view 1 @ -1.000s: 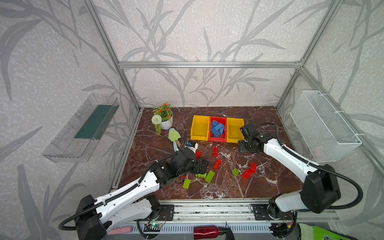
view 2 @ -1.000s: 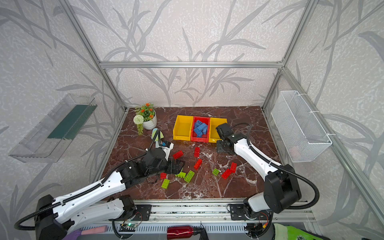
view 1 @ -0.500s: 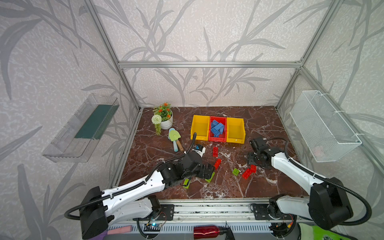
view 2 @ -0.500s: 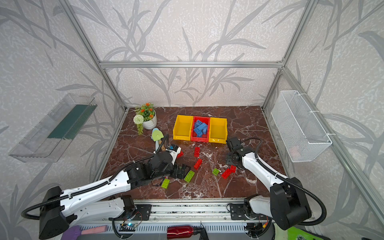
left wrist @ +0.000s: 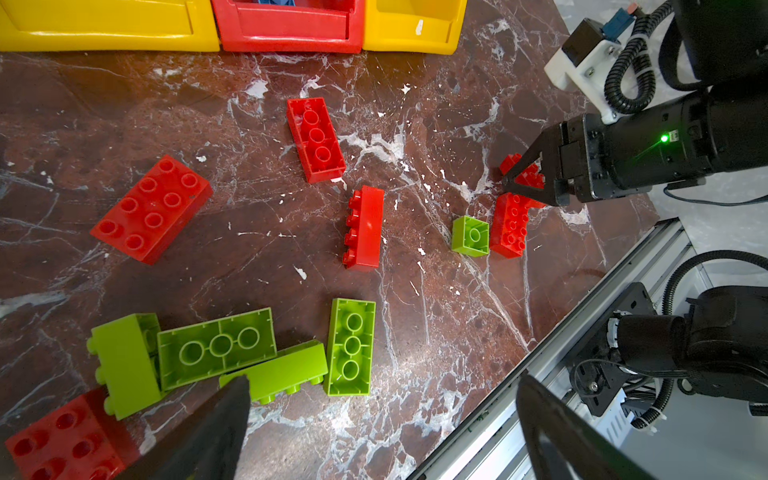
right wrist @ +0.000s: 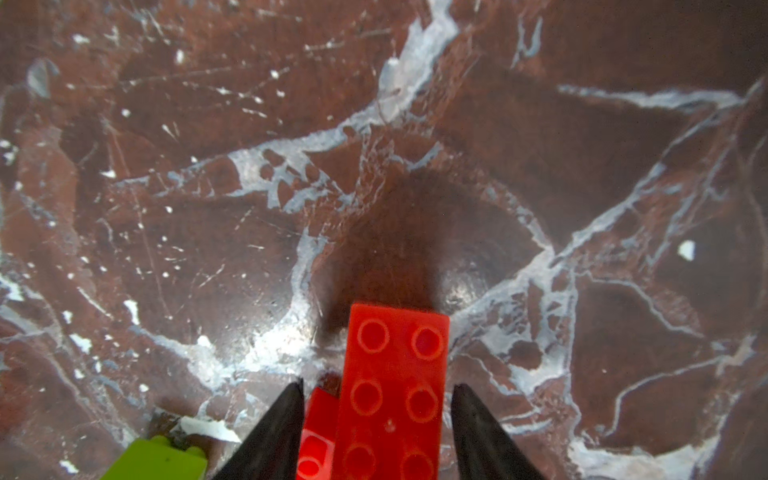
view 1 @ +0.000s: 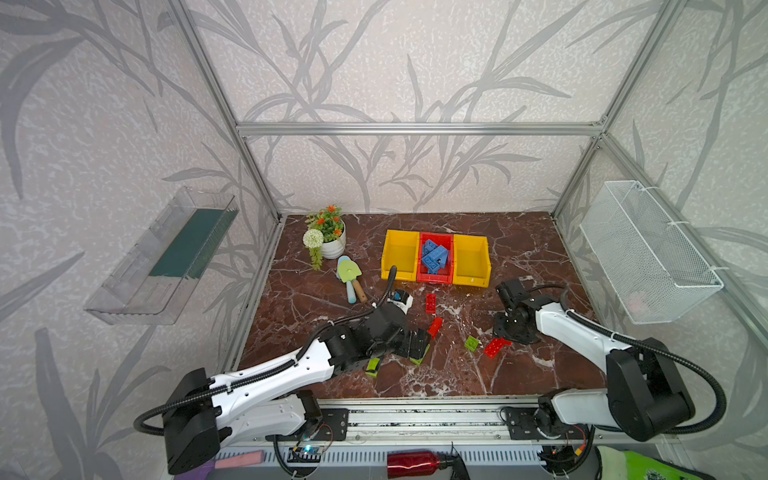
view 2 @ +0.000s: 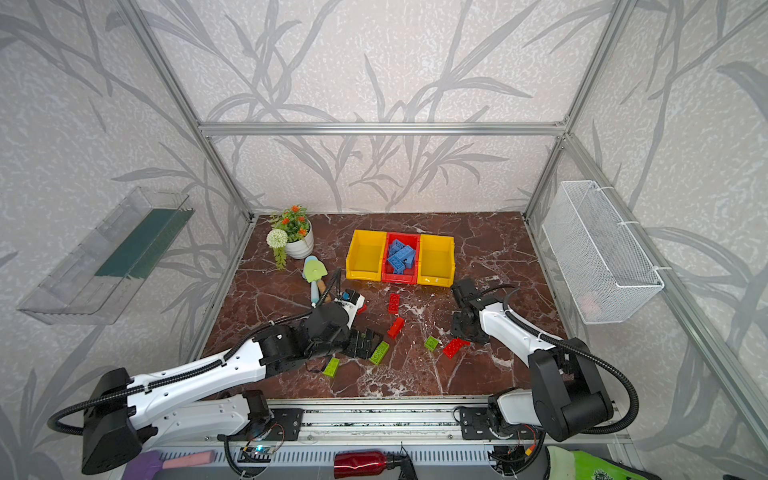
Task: Sort the legos into containers by color
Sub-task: 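Move the right gripper to a red brick nearer the robot and grasp it, then carry the red brick with the right gripper over the yellow bin and release it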
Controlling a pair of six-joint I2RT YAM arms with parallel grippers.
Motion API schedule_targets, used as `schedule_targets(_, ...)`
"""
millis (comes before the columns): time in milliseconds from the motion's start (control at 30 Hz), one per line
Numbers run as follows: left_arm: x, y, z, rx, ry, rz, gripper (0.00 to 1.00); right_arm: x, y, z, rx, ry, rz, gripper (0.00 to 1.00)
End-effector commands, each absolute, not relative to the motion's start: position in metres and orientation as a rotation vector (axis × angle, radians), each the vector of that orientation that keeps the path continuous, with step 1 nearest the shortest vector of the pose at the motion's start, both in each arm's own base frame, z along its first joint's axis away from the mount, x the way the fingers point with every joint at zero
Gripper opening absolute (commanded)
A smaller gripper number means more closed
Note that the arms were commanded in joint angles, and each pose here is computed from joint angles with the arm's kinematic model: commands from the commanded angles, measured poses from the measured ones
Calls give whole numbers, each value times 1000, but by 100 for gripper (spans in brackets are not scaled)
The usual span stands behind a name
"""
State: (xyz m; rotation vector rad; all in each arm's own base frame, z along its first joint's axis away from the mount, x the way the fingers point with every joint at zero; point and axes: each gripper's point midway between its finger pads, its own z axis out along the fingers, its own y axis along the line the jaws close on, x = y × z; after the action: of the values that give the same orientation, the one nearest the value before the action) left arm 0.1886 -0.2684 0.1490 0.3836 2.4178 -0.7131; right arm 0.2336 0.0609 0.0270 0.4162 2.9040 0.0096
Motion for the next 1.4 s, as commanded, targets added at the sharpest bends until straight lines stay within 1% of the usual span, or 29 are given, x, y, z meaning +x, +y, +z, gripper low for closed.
schedule_targets(0,192,-269,156,380,2389,-708,99,229,62,25,441,2925,16,50)
schedule_targets(267,194,-263,156,371,2377,-672,99,240,65,30,398,2935,12,28)
schedule_targets(367,196,-261,157,364,2374,-658,99,249,68,41,379,2916,22,24)
schedule_targets(567,204,-253,156,319,2374,-585,99,283,81,83,307,2799,106,24)
schedule_targets(733,210,-257,158,334,2369,-544,99,335,98,117,210,2655,173,25)
schedule_targets(900,221,-260,162,347,2366,-475,99,391,115,138,99,2560,179,27)
schedule_targets(1000,231,-262,161,343,2369,-441,99,422,126,140,47,2560,173,27)
schedule_targets(1033,234,-262,160,336,2374,-435,99,431,129,129,34,2586,161,27)
schedule_targets(1267,257,-264,153,267,2428,-454,99,486,140,102,9,2649,151,28)
schedule_targets(1333,261,-264,152,259,2435,-455,99,497,143,95,14,2664,173,31)
schedule_targets(1367,263,-263,151,256,2441,-452,99,501,143,90,22,2676,171,36)
